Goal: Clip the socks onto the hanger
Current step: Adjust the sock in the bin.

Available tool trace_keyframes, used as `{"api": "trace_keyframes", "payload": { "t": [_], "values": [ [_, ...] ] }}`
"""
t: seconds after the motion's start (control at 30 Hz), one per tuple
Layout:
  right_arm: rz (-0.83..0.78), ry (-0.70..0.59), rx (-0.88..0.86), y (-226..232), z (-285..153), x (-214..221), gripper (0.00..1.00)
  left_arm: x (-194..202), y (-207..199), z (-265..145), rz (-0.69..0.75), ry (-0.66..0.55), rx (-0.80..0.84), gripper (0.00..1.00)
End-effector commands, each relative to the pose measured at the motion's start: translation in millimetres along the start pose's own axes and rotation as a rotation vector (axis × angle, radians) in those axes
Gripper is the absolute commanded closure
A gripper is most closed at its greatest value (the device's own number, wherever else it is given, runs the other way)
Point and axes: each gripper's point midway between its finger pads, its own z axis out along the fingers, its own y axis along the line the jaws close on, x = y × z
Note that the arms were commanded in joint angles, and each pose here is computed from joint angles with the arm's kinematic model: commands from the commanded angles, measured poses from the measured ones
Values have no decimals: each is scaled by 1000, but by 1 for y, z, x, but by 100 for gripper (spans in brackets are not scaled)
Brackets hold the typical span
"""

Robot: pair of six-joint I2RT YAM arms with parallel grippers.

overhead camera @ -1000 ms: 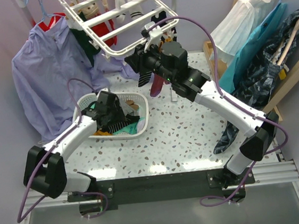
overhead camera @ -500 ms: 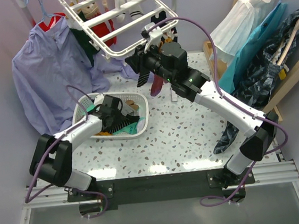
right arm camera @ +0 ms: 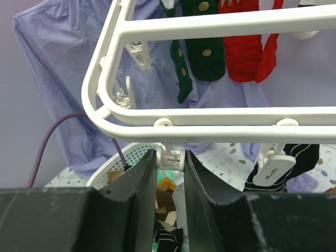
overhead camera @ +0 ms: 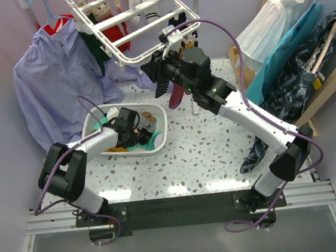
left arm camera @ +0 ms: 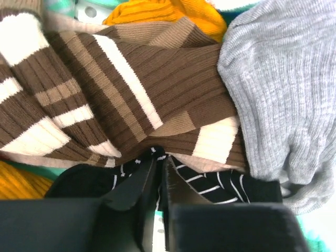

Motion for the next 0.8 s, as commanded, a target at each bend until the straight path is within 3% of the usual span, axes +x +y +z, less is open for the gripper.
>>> {"api": "trace_keyframes", "payload": {
  "t": [0.0,0.03,0.3,0.43,0.63,0.77],
  "values": [
    [-12,-19,14,-6,-5,-9,100,-26,-10,-13,13,-65,19,95],
    [-12,-19,12,-6,-5,-9,100,-37,-12,-19,35,-99,16,100],
    [-19,-33,20,-7,-9,-17,100,-93,-16,-68,209,-233,6,100],
    [-17,-35,17,-6,-9,-19,100,-116,-26,-78,395,-271,7,94],
    [-9,-33,14,-5,-9,-19,100,-88,-55,-60,657,-152,52,97],
    [-9,-34,12,-5,-10,-19,100,-58,-66,-51,683,-71,132,90]
  ]
}}
